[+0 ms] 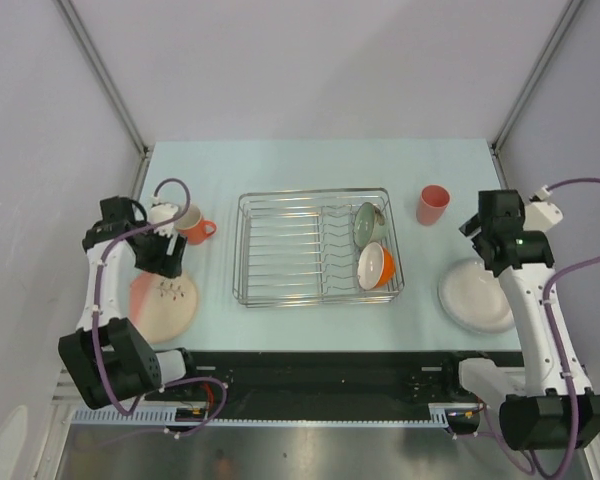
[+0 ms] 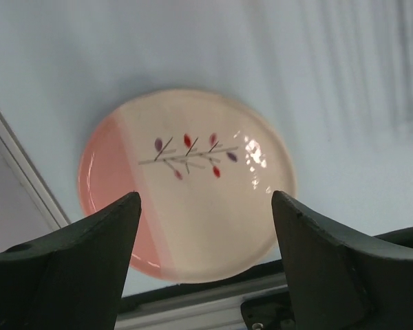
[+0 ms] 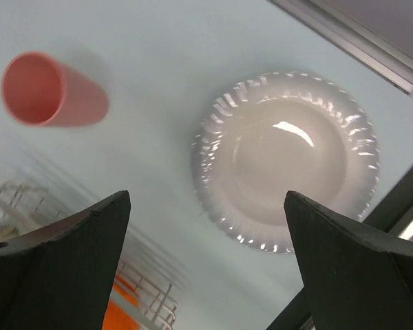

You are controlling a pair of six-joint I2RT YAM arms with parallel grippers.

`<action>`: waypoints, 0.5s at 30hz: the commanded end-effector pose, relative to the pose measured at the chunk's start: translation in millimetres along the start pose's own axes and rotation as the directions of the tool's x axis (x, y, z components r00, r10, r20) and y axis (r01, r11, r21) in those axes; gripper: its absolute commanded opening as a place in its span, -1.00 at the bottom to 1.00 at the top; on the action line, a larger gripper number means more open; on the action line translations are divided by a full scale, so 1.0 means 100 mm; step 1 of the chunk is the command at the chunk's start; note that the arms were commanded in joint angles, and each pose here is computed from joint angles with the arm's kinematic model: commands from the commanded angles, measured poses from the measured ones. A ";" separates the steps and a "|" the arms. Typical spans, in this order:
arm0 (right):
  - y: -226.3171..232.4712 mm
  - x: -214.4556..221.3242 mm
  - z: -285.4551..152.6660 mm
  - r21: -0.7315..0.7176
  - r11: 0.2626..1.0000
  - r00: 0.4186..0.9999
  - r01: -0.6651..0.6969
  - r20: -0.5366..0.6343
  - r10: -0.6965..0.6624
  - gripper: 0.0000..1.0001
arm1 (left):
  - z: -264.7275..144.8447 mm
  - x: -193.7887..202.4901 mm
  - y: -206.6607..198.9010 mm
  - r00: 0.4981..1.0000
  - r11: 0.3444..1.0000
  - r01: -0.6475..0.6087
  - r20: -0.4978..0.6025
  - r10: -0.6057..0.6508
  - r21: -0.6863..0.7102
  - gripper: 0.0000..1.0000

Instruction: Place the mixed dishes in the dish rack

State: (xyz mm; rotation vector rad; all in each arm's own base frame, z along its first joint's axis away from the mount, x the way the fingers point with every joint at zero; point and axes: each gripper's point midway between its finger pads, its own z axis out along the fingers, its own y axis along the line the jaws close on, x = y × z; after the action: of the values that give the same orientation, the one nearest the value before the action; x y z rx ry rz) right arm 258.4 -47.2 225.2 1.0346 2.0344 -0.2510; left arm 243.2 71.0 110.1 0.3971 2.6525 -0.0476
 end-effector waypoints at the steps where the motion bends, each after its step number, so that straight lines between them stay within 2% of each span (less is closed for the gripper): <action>1: -0.49 0.20 0.16 0.174 0.972 0.980 -0.158 -0.093 0.176 0.99 | -0.39 -0.81 -0.38 0.962 0.981 -0.188 0.208 0.175 0.045 0.67; 3: -0.60 0.25 0.27 0.190 0.960 0.962 -0.205 -0.141 0.233 0.99 | -0.43 -0.99 -0.62 0.946 0.966 -0.254 0.223 0.237 0.049 0.70; 4: -0.62 0.38 0.31 0.190 0.960 0.951 -0.205 -0.193 0.242 1.00 | -0.50 -1.11 -0.66 0.937 0.963 -0.265 0.248 0.247 0.043 0.71; 5: -0.67 0.40 0.33 0.210 0.954 0.946 -0.215 -0.198 0.257 1.00 | -0.51 -1.17 -0.76 0.935 0.961 -0.268 0.256 0.243 0.063 0.71; 10: -1.15 0.46 0.44 0.377 0.884 0.922 -0.277 -0.154 0.354 1.00 | -0.62 -1.43 -0.97 0.918 0.950 -0.285 0.321 0.232 0.128 0.71; 15: -1.45 0.57 0.51 0.489 0.831 0.920 -0.263 -0.131 0.368 1.00 | -0.61 -1.52 -1.11 0.899 0.933 -0.335 0.341 0.275 0.132 0.72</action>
State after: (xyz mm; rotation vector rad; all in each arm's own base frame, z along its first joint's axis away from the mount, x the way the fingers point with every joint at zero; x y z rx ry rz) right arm 175.3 -122.6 131.5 1.6957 2.0185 -0.3974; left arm 309.3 -52.4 216.7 0.7791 2.2893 -0.1946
